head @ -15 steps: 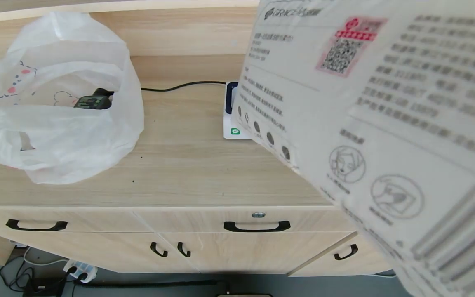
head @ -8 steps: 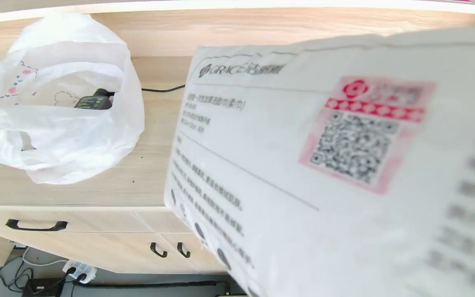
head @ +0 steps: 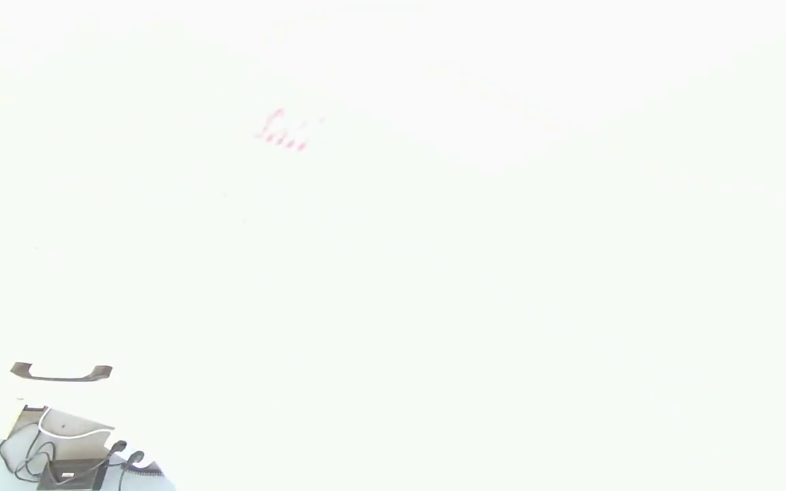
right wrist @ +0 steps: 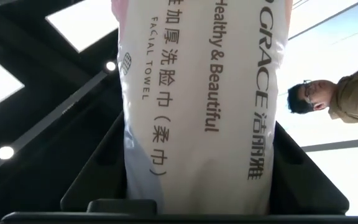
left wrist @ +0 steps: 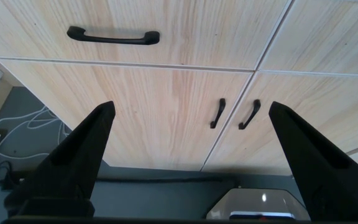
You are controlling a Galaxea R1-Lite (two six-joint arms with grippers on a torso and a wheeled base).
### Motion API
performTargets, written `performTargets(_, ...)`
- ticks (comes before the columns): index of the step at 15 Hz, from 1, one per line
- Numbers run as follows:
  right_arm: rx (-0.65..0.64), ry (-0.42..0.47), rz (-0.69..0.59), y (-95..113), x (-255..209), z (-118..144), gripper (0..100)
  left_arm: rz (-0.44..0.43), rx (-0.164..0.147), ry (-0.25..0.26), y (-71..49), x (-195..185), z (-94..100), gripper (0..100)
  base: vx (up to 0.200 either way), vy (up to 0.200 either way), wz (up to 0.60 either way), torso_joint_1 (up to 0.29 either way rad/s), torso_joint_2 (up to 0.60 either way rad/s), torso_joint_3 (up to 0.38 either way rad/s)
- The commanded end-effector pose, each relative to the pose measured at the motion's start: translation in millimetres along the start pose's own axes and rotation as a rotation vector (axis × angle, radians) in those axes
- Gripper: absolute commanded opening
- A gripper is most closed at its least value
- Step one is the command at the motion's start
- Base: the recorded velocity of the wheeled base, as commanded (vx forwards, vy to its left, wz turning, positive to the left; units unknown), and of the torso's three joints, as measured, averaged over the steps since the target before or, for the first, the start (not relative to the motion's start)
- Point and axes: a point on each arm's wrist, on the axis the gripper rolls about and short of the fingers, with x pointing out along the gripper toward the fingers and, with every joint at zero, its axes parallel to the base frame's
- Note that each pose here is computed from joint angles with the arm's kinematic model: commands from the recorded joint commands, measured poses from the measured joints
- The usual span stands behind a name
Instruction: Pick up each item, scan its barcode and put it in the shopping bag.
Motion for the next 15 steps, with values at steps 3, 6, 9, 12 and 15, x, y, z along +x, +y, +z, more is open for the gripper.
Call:
performTargets(3,0.072,-0.055,-0.062,-24.1,-10.6,14.9,0,-0.001,0.000,0.000,0.0,0.0,-0.1,100,0.000,0.000,0.00,0.000,0.00,0.000)
performTargets(6,0.100,-0.063,-0.043,-19.6,-9.3,17.8,0,-0.001,0.000,0.000,0.0,0.0,-0.1,100,0.000,0.000,0.00,0.000,0.00,0.000)
performTargets(9,0.164,-0.073,-0.014,-12.2,-9.2,20.9,0,-0.001,0.003,0.000,0.0,0.0,-0.1,100,0.000,0.000,0.00,0.000,0.00,0.000)
performTargets(12,0.226,-0.110,0.005,-7.9,-14.1,28.8,0,-0.001,0.003,0.000,0.0,0.0,-0.1,100,0.000,0.000,0.00,0.000,0.00,0.000)
performTargets(15,0.249,-0.117,-0.002,-9.3,-17.5,28.2,0,-0.001,0.003,0.000,0.0,0.0,-0.1,100,0.000,0.000,0.00,0.000,0.00,0.000)
